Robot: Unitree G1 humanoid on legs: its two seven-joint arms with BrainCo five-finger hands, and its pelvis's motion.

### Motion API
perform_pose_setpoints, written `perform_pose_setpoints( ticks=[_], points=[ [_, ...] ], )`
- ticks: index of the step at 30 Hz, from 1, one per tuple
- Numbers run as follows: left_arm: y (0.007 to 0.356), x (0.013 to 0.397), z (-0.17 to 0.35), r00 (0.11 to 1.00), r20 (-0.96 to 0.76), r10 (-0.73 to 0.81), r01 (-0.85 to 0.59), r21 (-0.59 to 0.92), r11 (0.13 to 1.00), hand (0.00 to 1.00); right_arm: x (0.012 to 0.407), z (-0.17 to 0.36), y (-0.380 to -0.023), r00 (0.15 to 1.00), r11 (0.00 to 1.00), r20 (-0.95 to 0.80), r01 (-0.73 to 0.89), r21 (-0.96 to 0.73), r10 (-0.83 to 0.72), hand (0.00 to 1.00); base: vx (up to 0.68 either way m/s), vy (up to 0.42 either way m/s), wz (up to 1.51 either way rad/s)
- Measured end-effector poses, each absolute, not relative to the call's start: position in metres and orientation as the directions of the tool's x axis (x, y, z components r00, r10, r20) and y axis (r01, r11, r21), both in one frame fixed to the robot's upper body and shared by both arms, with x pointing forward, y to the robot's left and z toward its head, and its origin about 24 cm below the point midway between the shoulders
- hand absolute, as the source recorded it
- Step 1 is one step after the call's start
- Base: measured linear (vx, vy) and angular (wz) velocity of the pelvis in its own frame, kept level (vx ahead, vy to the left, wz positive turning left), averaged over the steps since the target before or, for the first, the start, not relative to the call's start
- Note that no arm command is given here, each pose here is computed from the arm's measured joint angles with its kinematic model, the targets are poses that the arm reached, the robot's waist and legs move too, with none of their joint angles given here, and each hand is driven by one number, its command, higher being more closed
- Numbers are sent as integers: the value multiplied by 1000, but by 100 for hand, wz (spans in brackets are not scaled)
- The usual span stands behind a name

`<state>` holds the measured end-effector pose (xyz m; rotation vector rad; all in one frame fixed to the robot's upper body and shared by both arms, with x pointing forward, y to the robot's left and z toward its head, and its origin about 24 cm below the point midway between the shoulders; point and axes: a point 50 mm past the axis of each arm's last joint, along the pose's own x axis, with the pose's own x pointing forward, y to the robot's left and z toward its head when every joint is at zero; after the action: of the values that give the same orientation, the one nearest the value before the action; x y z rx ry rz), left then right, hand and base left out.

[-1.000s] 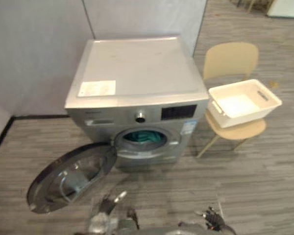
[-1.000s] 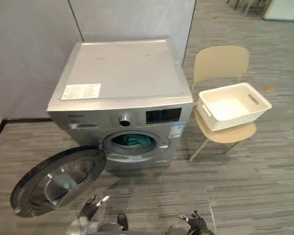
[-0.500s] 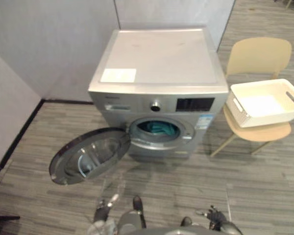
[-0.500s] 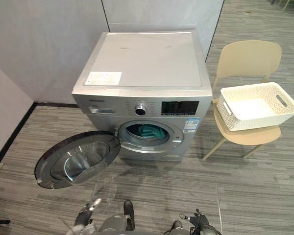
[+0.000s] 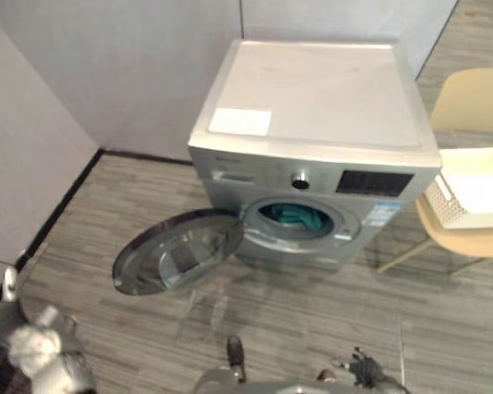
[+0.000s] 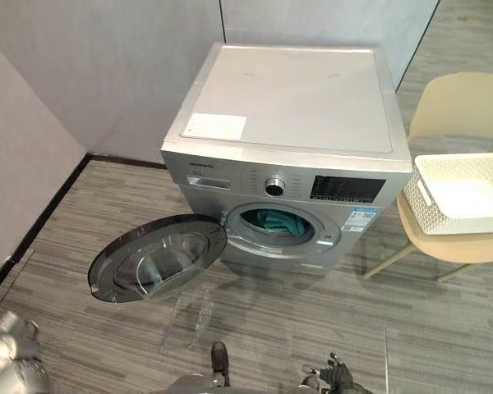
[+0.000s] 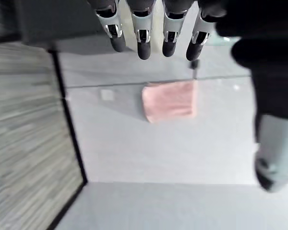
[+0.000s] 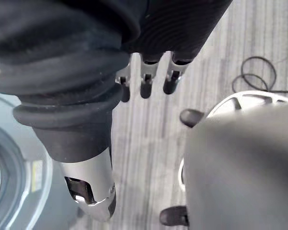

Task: Pick up the laundry basket with both hands and put the clothes into the washing machine.

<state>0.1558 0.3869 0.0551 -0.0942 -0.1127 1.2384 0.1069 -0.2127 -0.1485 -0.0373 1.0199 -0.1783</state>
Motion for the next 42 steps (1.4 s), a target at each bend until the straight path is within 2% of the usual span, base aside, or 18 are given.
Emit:
perform_pose_setpoints(
  ticks=[4, 8, 9, 10, 14, 16, 18, 20, 21, 22, 27, 31, 32, 35, 38, 42],
  points=[
    [397, 202, 86, 370, 92, 924, -917, -125, 380, 0, 130, -140, -199, 588, 995, -803, 52, -88, -102, 0, 12, 17, 6],
    [396, 236, 78, 449, -3, 893, -890, -89, 447, 0, 147, -131, -194, 640, 996, -764, 35, -83, -86, 0, 17, 13, -5],
    [400, 271, 79, 572, -100, 814, -817, 17, 576, 0, 157, -124, -190, 679, 997, -731, 29, -75, -75, 0, 0, 0, 0],
    [401, 281, 87, 603, -115, 789, -791, 40, 610, 0, 159, -123, -190, 686, 997, -724, 32, -74, -75, 0, 0, 0, 0],
    [395, 303, 109, 666, -88, 741, -738, 63, 672, 0, 165, -117, -187, 715, 997, -696, 32, -67, -70, 0, -5, 20, -7],
    [393, 317, 132, 702, -39, 711, -699, 157, 698, 0, 171, -112, -185, 744, 998, -665, 43, -54, -68, 0, -50, 13, -19],
    [389, 329, 161, 740, 37, 672, -644, 327, 692, 0, 178, -104, -183, 774, 998, -630, 47, -42, -62, 0, -80, -8, -12],
    [395, 331, 201, 753, 147, 642, -613, 512, 602, 0, 179, -97, -180, 800, 998, -597, 57, -29, -63, 0, -71, -22, -15],
    [397, 331, 205, 753, 156, 639, -606, 543, 582, 0, 180, -95, -178, 809, 998, -585, 58, -23, -60, 0, -83, -15, -31],
    [403, 326, 223, 742, 198, 641, -617, 577, 535, 0, 186, -76, -172, 869, 998, -493, 58, 5, -48, 0, -62, 3, -28],
    [403, 326, 228, 749, 217, 626, -617, 570, 542, 0, 190, -67, -170, 894, 998, -447, 57, 20, -42, 0, 24, 29, -1],
    [405, 323, 214, 740, 193, 644, -651, 445, 615, 0, 188, -66, -170, 897, 998, -439, 56, 21, -41, 0, 44, 28, 7],
    [405, 322, 197, 755, 131, 642, -633, 403, 661, 0, 190, -64, -170, 901, 998, -432, 55, 20, -41, 0, 40, 30, 2],
    [404, 317, 165, 762, 60, 644, -614, 379, 692, 0, 190, -65, -170, 898, 999, -439, 49, 12, -39, 0, 44, 39, 8],
    [389, 311, 111, 784, -89, 614, -539, 392, 745, 0, 186, -73, -170, 872, 999, -488, 42, -5, -39, 0, 63, 50, 19],
    [355, 290, 27, 801, -375, 467, -312, 405, 860, 0, 186, -80, -172, 852, 999, -523, 25, -31, -37, 0, 21, 100, -2]
  ],
)
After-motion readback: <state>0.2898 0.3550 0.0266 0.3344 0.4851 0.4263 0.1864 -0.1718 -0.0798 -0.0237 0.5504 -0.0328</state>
